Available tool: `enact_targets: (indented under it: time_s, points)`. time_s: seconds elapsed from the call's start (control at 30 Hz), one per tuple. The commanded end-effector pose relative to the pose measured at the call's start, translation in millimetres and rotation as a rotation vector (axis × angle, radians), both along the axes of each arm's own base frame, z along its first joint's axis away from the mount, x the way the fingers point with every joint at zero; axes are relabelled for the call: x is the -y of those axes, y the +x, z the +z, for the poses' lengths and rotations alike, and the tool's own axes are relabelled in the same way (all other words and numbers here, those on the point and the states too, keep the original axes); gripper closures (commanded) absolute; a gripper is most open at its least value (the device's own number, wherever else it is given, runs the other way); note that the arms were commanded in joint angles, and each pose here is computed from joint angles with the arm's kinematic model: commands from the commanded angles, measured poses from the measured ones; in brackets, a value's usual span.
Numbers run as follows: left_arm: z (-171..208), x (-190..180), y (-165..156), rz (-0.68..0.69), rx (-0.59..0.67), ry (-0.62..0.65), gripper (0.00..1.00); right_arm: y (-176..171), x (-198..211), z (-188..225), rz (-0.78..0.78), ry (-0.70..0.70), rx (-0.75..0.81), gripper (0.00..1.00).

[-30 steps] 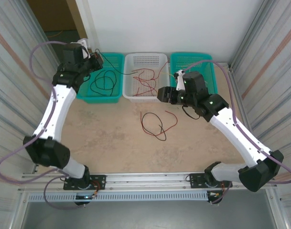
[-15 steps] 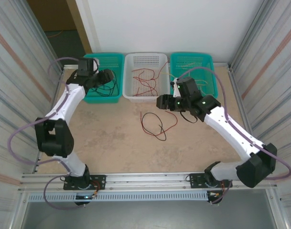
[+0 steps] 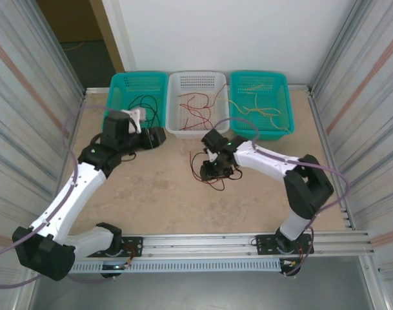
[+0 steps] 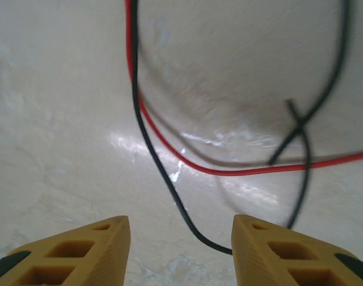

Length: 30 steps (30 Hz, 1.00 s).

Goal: Untangle the cables

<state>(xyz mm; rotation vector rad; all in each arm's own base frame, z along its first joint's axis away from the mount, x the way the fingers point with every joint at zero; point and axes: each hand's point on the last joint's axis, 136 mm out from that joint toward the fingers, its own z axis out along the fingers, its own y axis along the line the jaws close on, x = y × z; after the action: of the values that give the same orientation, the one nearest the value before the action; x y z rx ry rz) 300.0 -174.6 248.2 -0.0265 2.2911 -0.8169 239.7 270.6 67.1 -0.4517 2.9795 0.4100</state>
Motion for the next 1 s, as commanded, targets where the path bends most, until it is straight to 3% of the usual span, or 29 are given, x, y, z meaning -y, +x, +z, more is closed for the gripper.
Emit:
enact_targets:
  time_s: [0.0,0.2,0.4,0.63,0.97]
  points:
    - [-14.2,5.0,-21.0,0.000,-0.073,-0.051,0.42,-3.5,0.7,-10.0,0.047,-0.064,-0.029,0.58]
    - [-28.8,7.9,-28.1,0.010,-0.111,-0.065,0.43,-2.9,-6.7,-22.9,0.058,-0.062,-0.061,0.71]
    - [-33.4,18.3,-25.3,-0.003,-0.127,-0.086,0.44,2.4,-14.8,-10.8,0.063,-0.009,-0.026,0.99]
    - [-33.9,38.0,-28.0,-0.038,-0.131,-0.097,0.45,13.1,-27.4,41.5,0.044,0.147,0.084,1.00]
    - [-26.6,50.8,-26.0,-0.054,-0.129,-0.181,0.45,28.5,-33.3,152.7,-0.052,0.552,0.202,1.00]
